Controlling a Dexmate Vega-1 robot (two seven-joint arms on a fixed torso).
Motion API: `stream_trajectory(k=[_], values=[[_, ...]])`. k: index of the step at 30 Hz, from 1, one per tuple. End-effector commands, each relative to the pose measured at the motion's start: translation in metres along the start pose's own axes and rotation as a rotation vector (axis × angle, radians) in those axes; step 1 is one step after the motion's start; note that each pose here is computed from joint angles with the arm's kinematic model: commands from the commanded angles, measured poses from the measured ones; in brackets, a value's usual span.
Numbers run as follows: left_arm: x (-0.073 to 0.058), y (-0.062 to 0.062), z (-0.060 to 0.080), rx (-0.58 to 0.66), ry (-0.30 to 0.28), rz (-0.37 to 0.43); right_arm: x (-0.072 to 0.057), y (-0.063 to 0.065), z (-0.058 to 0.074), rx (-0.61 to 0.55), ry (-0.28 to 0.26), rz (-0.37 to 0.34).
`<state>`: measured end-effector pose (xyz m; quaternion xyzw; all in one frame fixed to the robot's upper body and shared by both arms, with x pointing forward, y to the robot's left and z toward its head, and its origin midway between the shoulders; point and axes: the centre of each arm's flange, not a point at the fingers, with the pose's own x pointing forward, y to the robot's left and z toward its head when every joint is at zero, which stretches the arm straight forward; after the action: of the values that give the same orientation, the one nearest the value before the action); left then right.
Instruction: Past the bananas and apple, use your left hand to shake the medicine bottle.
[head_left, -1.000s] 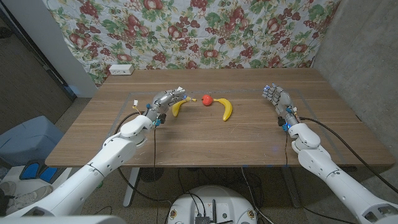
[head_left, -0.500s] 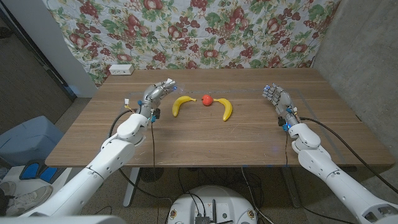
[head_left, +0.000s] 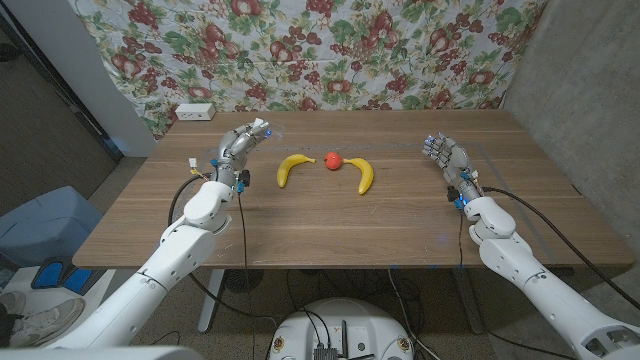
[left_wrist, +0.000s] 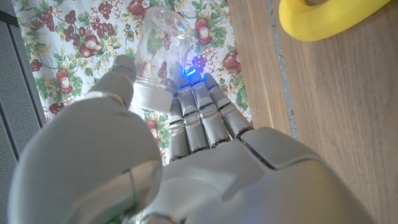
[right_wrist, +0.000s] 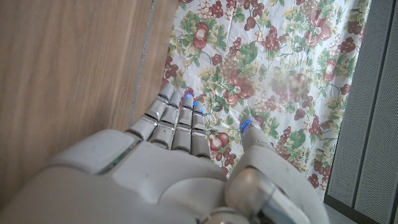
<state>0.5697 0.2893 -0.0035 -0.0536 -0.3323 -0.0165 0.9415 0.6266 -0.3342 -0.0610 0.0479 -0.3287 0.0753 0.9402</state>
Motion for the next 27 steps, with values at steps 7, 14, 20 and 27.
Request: stream_trajectory(k=[7, 14, 20, 27], values=[[0.006, -0.019, -0.014, -0.017, 0.065, -0.088, 0.000, 0.000, -0.003, 0.003, 0.005, -0.007], [0.006, -0.032, -0.030, -0.016, 0.146, -0.165, 0.001, 0.000, -0.003, 0.005, 0.005, -0.005], [0.004, -0.042, -0.041, -0.016, 0.198, -0.225, 0.002, 0.000, -0.003, 0.003, 0.006, -0.001], [0.004, -0.049, -0.047, -0.021, 0.222, -0.257, 0.003, 0.000, -0.003, 0.003, 0.007, 0.000]])
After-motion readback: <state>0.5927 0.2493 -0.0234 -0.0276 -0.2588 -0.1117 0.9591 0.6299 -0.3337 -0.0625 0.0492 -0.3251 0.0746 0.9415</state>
